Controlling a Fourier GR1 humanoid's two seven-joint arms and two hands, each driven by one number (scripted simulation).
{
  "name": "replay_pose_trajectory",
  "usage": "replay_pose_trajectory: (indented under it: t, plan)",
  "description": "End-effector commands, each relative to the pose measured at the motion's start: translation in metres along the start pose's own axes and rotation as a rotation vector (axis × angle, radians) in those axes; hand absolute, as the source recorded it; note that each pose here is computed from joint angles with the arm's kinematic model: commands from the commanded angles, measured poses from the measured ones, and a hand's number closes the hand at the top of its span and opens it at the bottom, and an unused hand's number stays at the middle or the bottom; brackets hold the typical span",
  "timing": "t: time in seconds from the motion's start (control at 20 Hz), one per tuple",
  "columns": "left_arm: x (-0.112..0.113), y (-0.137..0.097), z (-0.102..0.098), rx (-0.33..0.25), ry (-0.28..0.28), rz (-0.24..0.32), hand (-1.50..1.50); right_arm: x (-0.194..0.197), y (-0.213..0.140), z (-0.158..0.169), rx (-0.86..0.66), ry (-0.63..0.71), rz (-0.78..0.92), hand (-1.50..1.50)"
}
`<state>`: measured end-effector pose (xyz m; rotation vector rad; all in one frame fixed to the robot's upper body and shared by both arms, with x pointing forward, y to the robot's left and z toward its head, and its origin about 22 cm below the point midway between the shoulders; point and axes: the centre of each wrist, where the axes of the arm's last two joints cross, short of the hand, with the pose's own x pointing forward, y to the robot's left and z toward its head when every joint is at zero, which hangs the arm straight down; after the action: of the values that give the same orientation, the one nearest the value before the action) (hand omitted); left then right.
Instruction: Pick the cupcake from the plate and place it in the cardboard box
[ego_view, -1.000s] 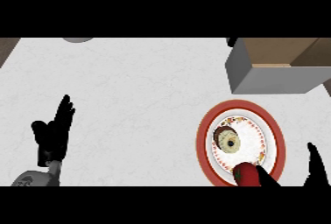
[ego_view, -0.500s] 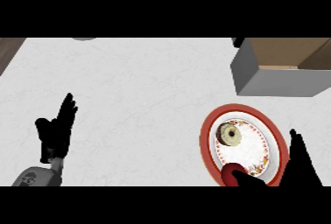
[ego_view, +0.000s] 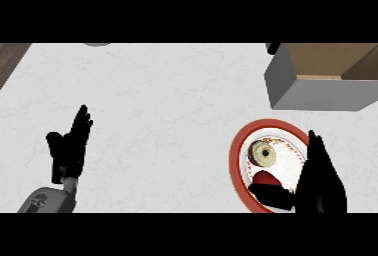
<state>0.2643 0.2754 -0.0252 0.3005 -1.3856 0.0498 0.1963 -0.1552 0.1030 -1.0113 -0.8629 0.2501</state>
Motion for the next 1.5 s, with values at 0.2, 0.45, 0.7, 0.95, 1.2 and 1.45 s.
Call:
replay_pose_trajectory:
  t: [0.2,0.45,0.7,0.95,1.2,1.45]
  plan:
    - [-0.001,0.01,-0.004,0.011,0.004,0.007,0.0,0.02,0.002,-0.02,0.035,0.248,0.067,-1.5]
    - [0.0,0.001,-0.001,-0.003,-0.009,-0.003,0.0,0.029,0.011,-0.036,0.042,0.271,0.076,-1.5]
    - [0.009,0.017,-0.012,0.006,0.003,-0.018,0.0,0.035,0.008,-0.049,0.045,0.297,0.062,-1.5]
    - [-0.005,0.0,0.001,-0.016,0.009,-0.002,0.0,0.042,0.023,-0.06,0.061,0.319,0.087,-1.5]
    - [-0.004,0.001,0.006,0.004,-0.007,0.006,0.0,0.044,0.026,-0.07,0.066,0.347,0.104,-1.5]
    - [-0.01,0.0,0.006,0.001,-0.012,-0.013,0.0,0.035,0.041,-0.076,0.092,0.393,0.14,-1.5]
